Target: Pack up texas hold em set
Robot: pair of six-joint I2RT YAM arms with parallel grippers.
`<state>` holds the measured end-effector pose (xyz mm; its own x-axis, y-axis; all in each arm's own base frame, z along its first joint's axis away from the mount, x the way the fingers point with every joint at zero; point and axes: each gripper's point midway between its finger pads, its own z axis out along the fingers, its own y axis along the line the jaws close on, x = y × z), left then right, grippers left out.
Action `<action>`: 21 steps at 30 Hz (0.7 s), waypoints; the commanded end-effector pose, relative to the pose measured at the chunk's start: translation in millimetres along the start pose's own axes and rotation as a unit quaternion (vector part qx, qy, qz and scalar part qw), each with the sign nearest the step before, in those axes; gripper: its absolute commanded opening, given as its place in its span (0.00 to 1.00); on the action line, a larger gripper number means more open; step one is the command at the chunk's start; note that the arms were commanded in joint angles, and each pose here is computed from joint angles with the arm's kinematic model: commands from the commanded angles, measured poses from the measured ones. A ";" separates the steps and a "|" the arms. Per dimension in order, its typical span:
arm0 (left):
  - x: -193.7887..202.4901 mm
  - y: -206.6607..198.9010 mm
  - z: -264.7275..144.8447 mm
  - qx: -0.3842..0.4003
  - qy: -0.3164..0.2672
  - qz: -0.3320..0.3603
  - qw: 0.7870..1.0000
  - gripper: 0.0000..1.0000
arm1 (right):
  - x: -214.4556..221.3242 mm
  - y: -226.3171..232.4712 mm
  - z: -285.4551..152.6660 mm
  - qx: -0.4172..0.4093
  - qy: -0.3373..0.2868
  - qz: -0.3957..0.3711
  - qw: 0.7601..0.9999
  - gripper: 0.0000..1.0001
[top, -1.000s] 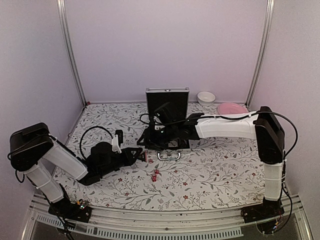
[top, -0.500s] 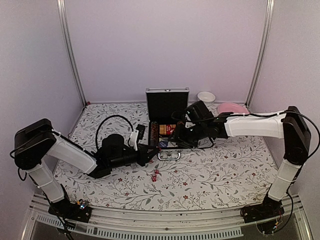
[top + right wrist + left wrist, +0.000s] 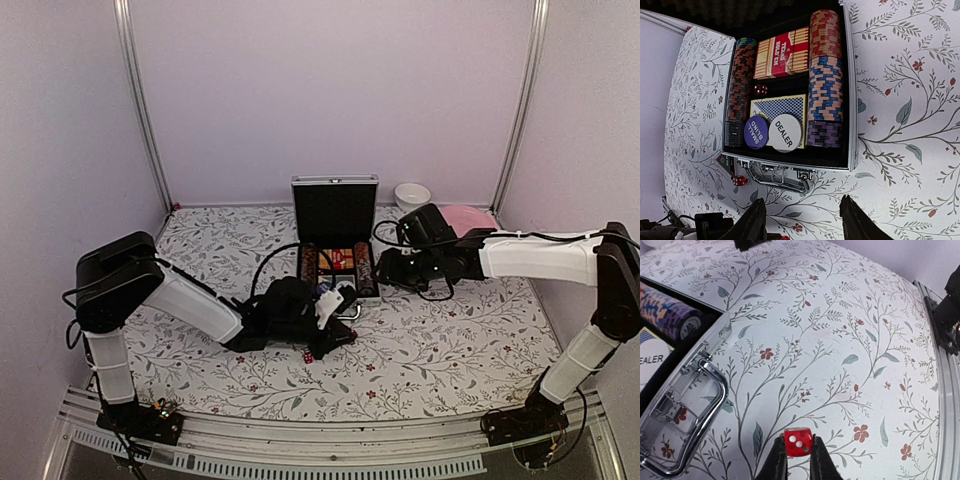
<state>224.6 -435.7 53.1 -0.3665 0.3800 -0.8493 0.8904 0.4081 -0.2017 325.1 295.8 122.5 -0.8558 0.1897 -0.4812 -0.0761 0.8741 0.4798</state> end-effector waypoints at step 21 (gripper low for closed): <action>33.2 9.0 19.9 -0.038 0.092 0.052 0.994 0.48 | -4.8 -18.3 -12.2 0.028 -0.025 -0.073 0.997 0.50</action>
<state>237.7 -443.5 15.1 -0.3308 0.5359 -0.7768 0.8972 0.4339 -0.0827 323.2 278.5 110.4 -0.8375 0.1131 -0.5346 -0.1204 0.9161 0.3824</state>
